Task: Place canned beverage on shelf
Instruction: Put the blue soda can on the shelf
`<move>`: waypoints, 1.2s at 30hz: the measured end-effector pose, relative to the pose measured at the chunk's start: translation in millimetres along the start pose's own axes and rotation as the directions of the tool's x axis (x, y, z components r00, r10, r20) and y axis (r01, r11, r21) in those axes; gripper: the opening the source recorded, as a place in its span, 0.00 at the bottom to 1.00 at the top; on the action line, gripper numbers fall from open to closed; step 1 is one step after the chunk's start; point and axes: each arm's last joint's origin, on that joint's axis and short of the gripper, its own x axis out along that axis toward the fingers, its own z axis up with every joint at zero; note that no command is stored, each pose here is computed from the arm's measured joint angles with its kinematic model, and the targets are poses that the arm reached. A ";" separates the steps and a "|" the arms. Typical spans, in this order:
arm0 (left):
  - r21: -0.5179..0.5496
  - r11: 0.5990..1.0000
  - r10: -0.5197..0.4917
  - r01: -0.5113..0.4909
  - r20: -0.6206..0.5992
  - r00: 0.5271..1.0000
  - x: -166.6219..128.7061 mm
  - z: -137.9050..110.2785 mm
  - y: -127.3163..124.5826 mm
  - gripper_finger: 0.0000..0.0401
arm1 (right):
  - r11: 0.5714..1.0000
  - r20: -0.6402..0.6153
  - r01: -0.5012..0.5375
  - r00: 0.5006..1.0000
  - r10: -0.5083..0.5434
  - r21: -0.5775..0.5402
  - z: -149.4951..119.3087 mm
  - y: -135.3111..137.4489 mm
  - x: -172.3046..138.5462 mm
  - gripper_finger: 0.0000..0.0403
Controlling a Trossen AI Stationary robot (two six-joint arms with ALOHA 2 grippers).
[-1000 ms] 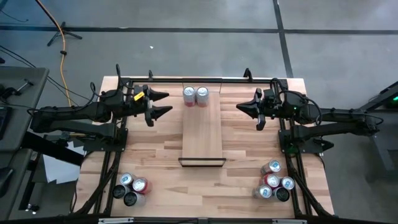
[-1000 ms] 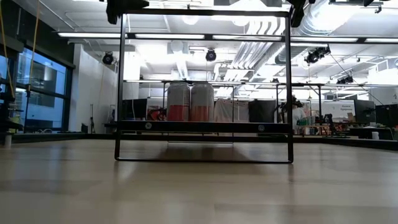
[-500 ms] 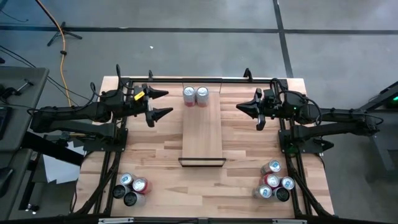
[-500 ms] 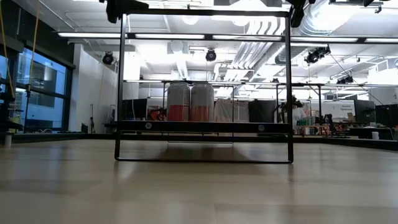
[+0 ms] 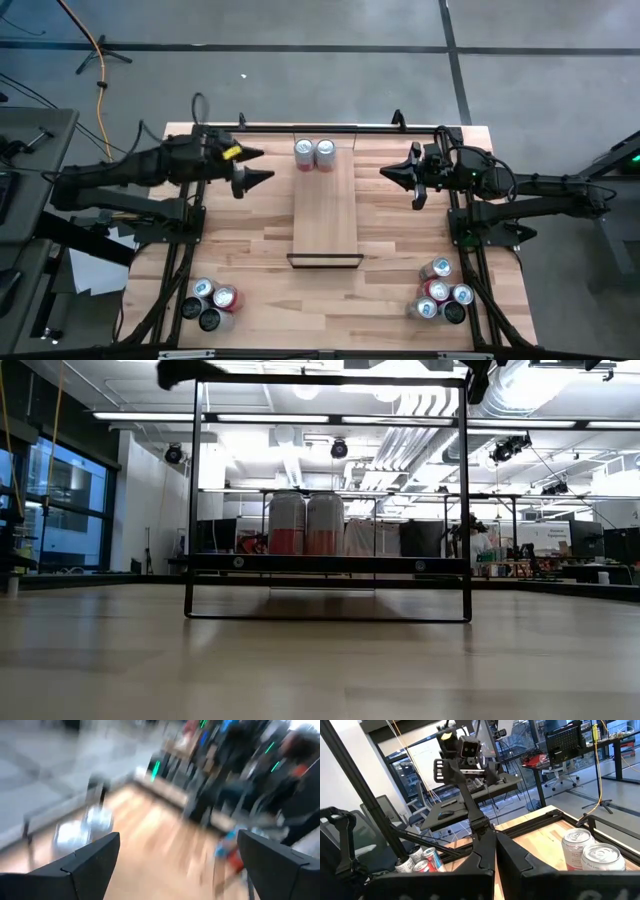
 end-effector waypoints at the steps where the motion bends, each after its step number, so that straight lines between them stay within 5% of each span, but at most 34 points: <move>1: -0.041 0.998 0.038 -0.041 -0.076 0.996 -2.1 3.6 -2.3 0.91 | 1.000 -0.001 0.001 1.000 -0.001 0.000 -0.1 0.0 0.0 0.00; 4: -0.148 0.964 0.159 -0.220 -0.341 0.926 -12.2 8.9 -5.9 0.91 | 1.000 -0.012 0.004 1.000 -0.004 0.005 -1.1 -0.4 0.0 0.00; 8: -0.148 0.885 0.240 -0.442 -0.669 0.704 -23.4 -2.7 -12.0 0.91 | 1.000 -0.045 0.016 0.999 -0.016 0.006 -4.3 -1.5 -0.1 0.00; 12: -0.140 0.798 0.255 -0.586 -0.803 0.539 -36.5 -22.1 -25.5 0.91 | 1.000 -0.075 0.026 0.997 -0.026 0.006 -7.2 -2.5 -0.2 0.00; 16: -0.218 0.753 0.204 -0.621 -0.820 0.535 -45.1 -37.8 -49.4 0.91 | 0.999 -0.098 0.034 0.995 -0.033 0.006 -9.4 -3.2 -0.4 0.00; 27: -0.118 0.595 0.288 -0.795 -0.893 0.347 -63.8 -96.1 -104.1 0.91 | 0.999 -0.112 0.040 0.993 -0.039 0.006 -10.8 -3.8 -0.3 0.00; 31: -0.080 0.573 0.258 -0.816 -0.927 0.272 -69.0 -111.3 -118.3 0.91 | 0.999 -0.112 0.040 0.993 -0.039 0.006 -10.8 -3.9 -0.3 0.00; 36: -0.103 0.541 0.247 -0.835 -0.929 0.274 -71.9 -122.8 -129.0 0.91 | 0.999 -0.112 0.040 0.993 -0.039 0.006 -10.8 -3.9 -0.3 0.00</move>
